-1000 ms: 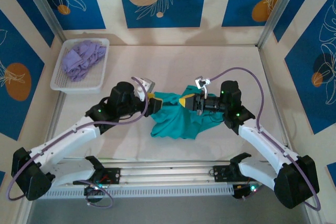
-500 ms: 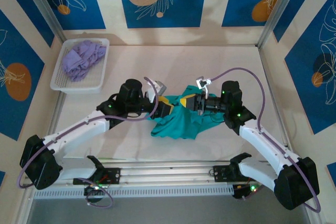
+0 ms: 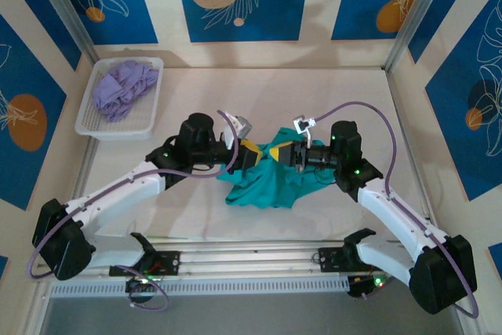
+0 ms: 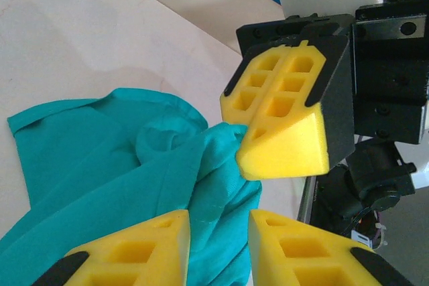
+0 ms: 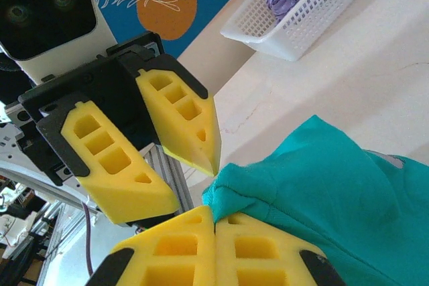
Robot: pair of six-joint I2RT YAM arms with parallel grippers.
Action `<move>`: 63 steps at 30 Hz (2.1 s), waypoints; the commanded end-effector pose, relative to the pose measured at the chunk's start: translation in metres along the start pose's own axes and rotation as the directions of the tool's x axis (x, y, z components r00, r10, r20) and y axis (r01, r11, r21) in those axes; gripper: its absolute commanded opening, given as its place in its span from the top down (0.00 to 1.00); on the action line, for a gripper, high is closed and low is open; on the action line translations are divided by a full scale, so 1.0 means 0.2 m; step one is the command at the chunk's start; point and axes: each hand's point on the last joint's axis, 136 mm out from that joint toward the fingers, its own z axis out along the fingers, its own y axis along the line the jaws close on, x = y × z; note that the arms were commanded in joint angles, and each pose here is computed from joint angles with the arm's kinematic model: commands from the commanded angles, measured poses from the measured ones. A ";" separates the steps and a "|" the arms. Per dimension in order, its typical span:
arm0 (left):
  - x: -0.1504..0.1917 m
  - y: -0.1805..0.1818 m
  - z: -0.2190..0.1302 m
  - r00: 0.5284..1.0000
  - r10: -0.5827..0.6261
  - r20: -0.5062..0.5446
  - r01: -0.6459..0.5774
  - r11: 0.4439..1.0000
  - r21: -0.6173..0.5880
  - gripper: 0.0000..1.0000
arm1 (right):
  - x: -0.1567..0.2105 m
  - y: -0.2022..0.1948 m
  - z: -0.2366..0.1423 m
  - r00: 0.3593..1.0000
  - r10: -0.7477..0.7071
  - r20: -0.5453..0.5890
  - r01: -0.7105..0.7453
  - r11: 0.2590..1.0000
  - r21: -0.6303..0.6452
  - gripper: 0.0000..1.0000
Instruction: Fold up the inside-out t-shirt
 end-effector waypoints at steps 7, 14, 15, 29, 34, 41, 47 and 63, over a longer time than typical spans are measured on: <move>-0.04 0.00 0.04 0.999 0.029 -0.015 -0.029 1.000 -0.004 0.70 | -0.04 0.04 -0.02 1.000 0.004 0.009 -0.004 1.000 -0.013 1.00; -0.02 -0.01 0.05 0.999 0.025 -0.028 -0.025 1.000 0.011 0.90 | -0.06 0.03 -0.02 1.000 0.015 0.019 -0.015 1.000 0.006 1.00; -0.02 -0.01 0.04 0.999 0.027 -0.028 -0.027 1.000 0.010 0.93 | -0.06 0.03 -0.02 1.000 0.017 0.022 -0.017 1.000 0.006 1.00; -0.17 0.01 0.00 0.921 -0.389 0.013 0.389 0.919 -0.066 1.00 | -0.05 -0.21 -0.17 0.980 -0.181 -0.079 0.188 0.742 0.644 0.65; -0.19 -0.02 -0.01 0.895 -0.446 -0.005 0.445 0.893 -0.069 1.00 | 0.02 0.00 -0.09 0.959 -0.284 0.007 0.257 0.878 0.404 0.56; -0.24 -0.07 -0.04 0.896 -0.444 0.017 0.445 0.895 -0.021 1.00 | -0.01 0.01 0.08 0.966 -0.250 0.059 0.222 0.929 0.295 0.45; -0.25 -0.04 -0.06 0.897 -0.440 0.046 0.441 0.897 -0.036 1.00 | -0.03 -0.03 0.15 0.977 -0.210 0.038 0.191 0.940 0.283 0.81; -0.05 0.14 -0.16 0.979 -0.195 0.055 0.203 0.945 -0.258 0.48 | -0.12 0.07 0.01 0.987 -0.025 0.159 0.034 0.998 -0.054 1.00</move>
